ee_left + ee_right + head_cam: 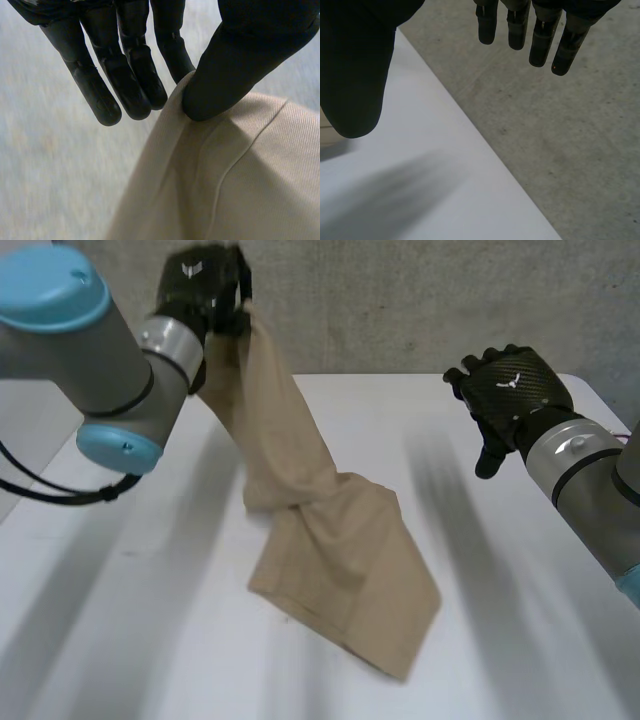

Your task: Fold the shorts.

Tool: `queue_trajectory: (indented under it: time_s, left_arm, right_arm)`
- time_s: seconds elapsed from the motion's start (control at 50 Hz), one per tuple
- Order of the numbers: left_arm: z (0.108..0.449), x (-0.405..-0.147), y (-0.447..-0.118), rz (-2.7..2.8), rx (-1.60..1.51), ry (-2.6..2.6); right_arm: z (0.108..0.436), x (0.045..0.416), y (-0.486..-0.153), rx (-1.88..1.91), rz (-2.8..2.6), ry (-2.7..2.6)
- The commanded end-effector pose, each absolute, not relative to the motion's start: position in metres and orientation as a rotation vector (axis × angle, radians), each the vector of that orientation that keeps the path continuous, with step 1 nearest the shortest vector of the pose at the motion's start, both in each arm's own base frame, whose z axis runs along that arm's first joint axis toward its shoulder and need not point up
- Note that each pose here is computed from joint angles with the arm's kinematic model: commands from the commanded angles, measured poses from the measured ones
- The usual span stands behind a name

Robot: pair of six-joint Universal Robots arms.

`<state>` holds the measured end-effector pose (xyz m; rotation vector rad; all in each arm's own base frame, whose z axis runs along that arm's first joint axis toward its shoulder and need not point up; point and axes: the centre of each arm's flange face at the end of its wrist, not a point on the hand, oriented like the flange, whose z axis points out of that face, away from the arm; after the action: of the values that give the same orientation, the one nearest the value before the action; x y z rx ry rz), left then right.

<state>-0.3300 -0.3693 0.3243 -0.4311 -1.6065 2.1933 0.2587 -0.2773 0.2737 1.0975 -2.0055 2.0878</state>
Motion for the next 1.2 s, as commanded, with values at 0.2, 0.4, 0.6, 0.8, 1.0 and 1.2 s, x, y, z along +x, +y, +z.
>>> queue_trajectory:
  time_s: [0.2,0.4,0.6,0.8,1.0,1.2]
  left_arm:
    - [0.348,-0.404,-0.249,2.035,-0.611,-1.297]
    - [0.33,-0.376,-0.202,1.937,-0.687,-1.428]
    - [0.304,-0.337,-0.16,1.865,-0.83,-1.609]
    - [0.277,-0.329,-0.155,1.883,-0.932,-1.699]
    - [0.264,-0.33,-0.164,1.895,-0.909,-1.782]
    - [0.276,-0.33,-0.167,1.933,-0.878,-1.757]
  right_arm:
    - [0.306,0.225,-0.301,0.672,2.134,-1.898]
    - [0.304,0.232,-0.299,0.821,2.177,-1.906]
    - [0.278,0.248,-0.281,1.189,2.099,-2.191]
    - [0.263,0.248,-0.275,0.999,2.011,-2.633]
    - [0.241,0.234,-0.267,0.663,1.883,-2.937]
    - [0.188,0.235,-0.256,0.471,1.791,-3.001]
